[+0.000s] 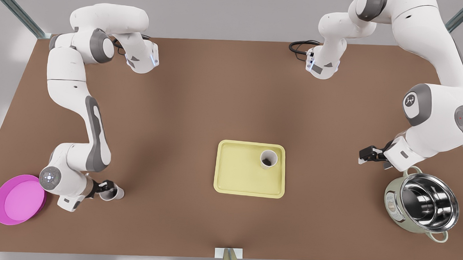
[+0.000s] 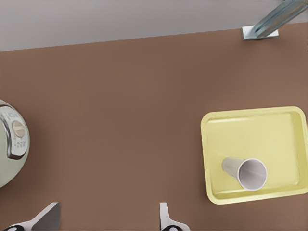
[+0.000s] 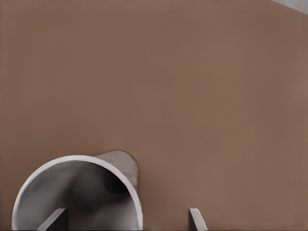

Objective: Use the left arm to pick up the white IKEA cup from the tray and place it on the middle-left position; use the right arm to pick up the white IKEA cup from the tray and place it on the middle-right position

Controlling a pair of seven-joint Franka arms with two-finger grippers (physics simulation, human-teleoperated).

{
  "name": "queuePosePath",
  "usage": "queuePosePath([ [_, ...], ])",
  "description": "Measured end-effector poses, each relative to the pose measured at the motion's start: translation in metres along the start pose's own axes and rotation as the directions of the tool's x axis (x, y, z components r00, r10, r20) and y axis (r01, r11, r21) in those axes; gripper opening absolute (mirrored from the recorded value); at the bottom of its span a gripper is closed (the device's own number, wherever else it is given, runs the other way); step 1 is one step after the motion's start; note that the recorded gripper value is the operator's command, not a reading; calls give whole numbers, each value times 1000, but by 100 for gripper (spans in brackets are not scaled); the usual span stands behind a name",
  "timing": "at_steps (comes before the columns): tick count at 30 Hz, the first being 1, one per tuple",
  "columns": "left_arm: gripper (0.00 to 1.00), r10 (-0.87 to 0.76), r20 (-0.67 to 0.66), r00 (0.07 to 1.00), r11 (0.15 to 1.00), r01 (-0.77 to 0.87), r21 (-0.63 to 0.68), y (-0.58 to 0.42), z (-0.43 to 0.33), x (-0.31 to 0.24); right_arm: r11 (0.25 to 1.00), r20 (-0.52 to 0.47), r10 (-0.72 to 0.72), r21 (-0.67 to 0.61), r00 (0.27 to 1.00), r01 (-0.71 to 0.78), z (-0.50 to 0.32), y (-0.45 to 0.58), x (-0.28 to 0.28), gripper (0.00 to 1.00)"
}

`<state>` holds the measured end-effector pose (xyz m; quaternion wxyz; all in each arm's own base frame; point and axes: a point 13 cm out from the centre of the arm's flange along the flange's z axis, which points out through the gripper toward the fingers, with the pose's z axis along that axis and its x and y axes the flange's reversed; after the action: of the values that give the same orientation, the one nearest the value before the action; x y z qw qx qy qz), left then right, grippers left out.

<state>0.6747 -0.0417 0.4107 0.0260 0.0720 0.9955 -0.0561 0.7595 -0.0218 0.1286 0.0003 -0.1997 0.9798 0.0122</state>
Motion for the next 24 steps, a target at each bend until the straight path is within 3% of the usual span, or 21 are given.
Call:
queuePosePath([
  [3,100,-6,4,1000,1000,6,1,-2,0,-1,999,56,-26,27,998,25,-65,-2,-9,100],
  [6,100,6,4,1000,1000,-6,-3,-14,1,-3,996,126,-58,79,990,49,-188,33,-16,100],
  [10,100,-48,-22,999,998,49,28,5,11,1,995,135,-14,104,991,0,-301,53,21,100],
  [14,100,-63,-62,996,994,68,84,16,31,6,995,72,44,83,996,-50,-336,72,58,100],
  [18,100,184,-117,976,983,-184,12,-155,68,9,993,26,91,67,995,-93,-351,84,80,100],
  [22,100,200,-155,968,980,-199,20,-251,149,17,990,-9,129,57,992,-128,-350,89,91,100],
  [24,100,156,-161,975,987,-160,-13,-252,186,12,989,-32,143,55,989,-141,-349,95,102,100],
])
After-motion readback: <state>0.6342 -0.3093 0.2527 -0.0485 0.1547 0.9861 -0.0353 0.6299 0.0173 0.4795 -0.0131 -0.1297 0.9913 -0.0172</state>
